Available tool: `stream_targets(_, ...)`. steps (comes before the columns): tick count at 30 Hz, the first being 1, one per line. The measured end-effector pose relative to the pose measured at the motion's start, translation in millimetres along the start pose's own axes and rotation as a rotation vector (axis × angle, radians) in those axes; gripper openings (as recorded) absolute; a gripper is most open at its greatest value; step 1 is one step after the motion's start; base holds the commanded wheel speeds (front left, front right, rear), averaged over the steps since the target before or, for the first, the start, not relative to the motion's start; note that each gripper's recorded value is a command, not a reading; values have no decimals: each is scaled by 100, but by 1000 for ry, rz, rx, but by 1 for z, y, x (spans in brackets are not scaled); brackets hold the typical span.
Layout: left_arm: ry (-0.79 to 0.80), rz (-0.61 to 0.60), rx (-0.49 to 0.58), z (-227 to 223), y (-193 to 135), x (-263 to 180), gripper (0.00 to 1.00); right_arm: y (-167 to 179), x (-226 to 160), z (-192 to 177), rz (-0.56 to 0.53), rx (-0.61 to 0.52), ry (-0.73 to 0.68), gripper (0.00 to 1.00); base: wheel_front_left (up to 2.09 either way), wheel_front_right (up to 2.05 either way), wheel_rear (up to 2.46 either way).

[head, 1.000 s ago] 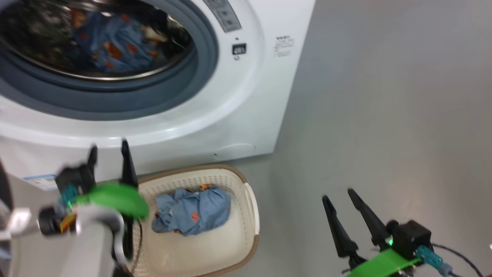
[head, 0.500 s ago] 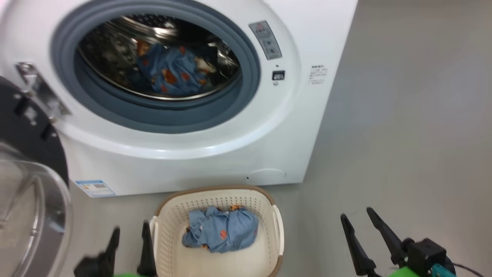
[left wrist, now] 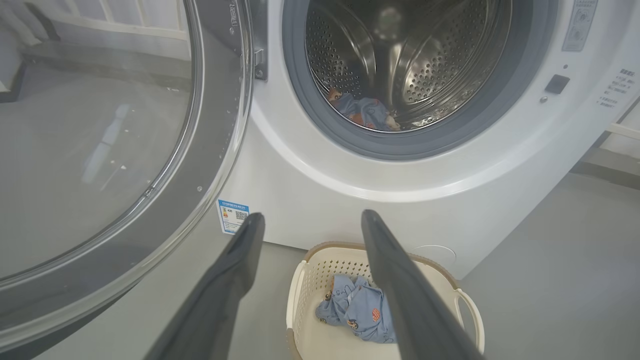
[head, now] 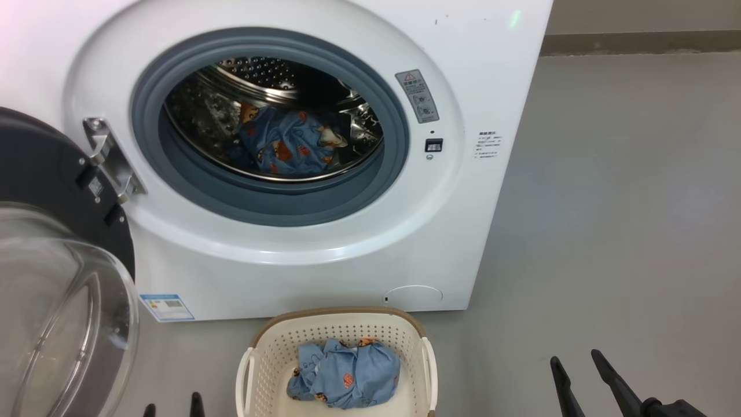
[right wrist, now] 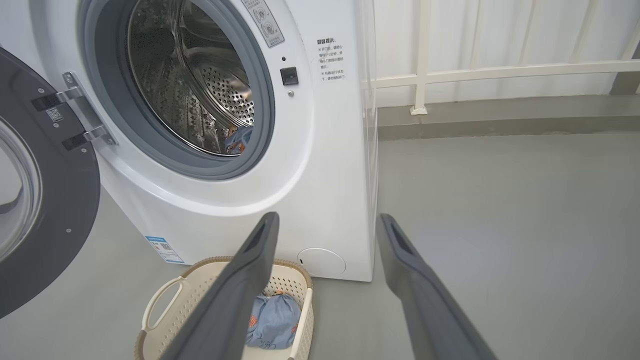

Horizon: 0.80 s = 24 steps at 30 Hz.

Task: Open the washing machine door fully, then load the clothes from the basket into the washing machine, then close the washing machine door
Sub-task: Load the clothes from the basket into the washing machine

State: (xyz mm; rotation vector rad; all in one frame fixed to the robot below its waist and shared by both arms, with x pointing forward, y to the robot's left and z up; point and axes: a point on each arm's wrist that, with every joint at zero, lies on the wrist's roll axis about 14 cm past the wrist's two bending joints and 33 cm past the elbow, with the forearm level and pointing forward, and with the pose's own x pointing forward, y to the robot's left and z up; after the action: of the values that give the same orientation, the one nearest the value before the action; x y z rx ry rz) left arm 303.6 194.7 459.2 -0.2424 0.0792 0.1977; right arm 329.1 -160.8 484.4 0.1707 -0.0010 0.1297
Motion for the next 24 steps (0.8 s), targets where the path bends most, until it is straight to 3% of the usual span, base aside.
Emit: stream_targets(24, -27, -96, -3, 9, -23, -1, 100, -6, -13, 2, -27, -4, -8, 100, 0, 0, 0)
